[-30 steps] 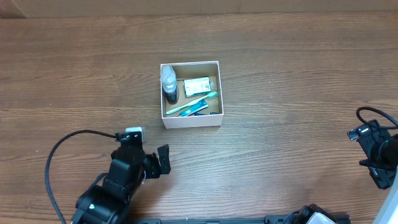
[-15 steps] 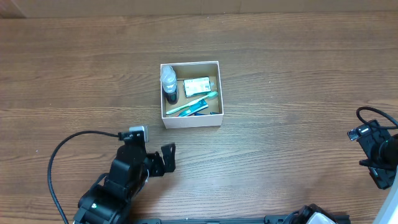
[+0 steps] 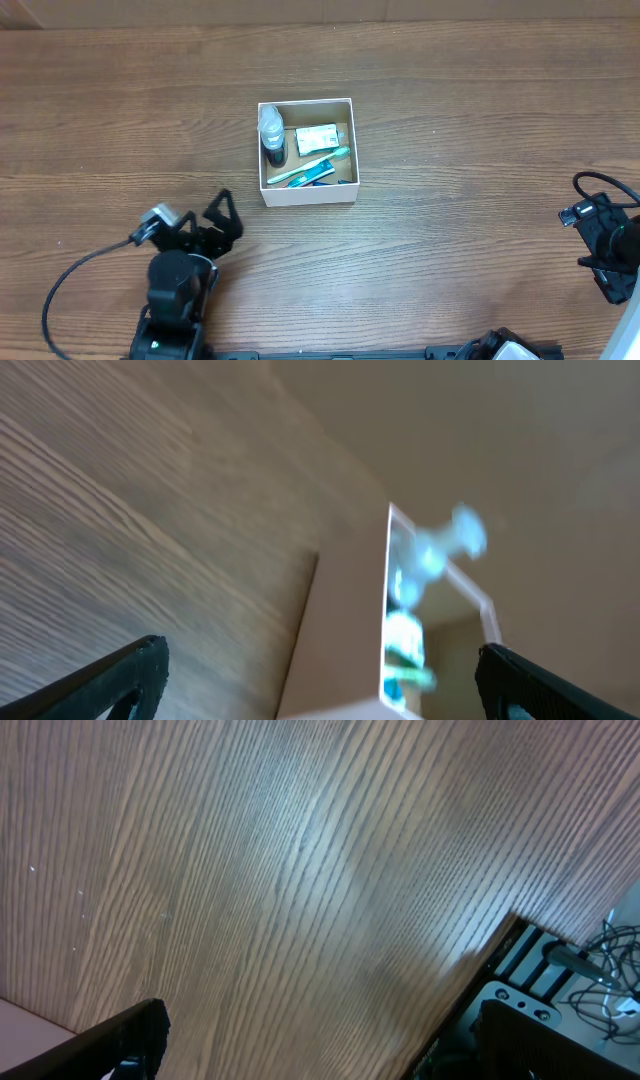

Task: Pack container

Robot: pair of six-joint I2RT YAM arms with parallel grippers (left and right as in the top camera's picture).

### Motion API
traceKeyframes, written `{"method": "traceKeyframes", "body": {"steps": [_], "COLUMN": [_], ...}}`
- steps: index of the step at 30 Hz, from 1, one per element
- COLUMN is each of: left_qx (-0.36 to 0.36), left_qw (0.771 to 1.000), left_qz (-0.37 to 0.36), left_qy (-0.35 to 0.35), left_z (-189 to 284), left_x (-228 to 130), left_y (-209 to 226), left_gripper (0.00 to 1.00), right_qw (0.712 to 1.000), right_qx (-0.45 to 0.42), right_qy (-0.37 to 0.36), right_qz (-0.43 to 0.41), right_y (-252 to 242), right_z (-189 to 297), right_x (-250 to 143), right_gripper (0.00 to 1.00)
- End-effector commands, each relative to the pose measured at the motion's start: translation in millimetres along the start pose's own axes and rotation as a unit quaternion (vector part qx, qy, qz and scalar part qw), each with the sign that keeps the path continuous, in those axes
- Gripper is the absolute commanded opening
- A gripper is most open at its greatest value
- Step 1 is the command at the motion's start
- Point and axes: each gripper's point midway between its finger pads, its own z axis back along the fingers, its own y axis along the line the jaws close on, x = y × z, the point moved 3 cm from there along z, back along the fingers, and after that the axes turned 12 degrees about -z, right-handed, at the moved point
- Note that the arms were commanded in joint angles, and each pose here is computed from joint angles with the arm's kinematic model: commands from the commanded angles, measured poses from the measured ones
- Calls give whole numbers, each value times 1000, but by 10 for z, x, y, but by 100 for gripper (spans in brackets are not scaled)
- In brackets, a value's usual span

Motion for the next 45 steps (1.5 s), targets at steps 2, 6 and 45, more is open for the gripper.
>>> {"method": "traceKeyframes", "body": {"steps": [2,6,45], "left_qx": [33,59,70], "left_qw": [997,995,909], "left_qz": [40,44,-392], "left_qy": [-50,-67,-124], "left_z": [94,115,271], "left_x": [78,-40,230], "left_y": [281,507,389], "left_gripper": [100,100,100], "right_qw": [1000,1000,1000], "right_qx": [4,4,4], "right_qy": [-7,-7,-7], "right_qz": [-2,-2,-2], "right_y": [8,8,8], "right_z": [27,27,27], "right_x": [20,20,20], "right_gripper": [100,100,100]}}
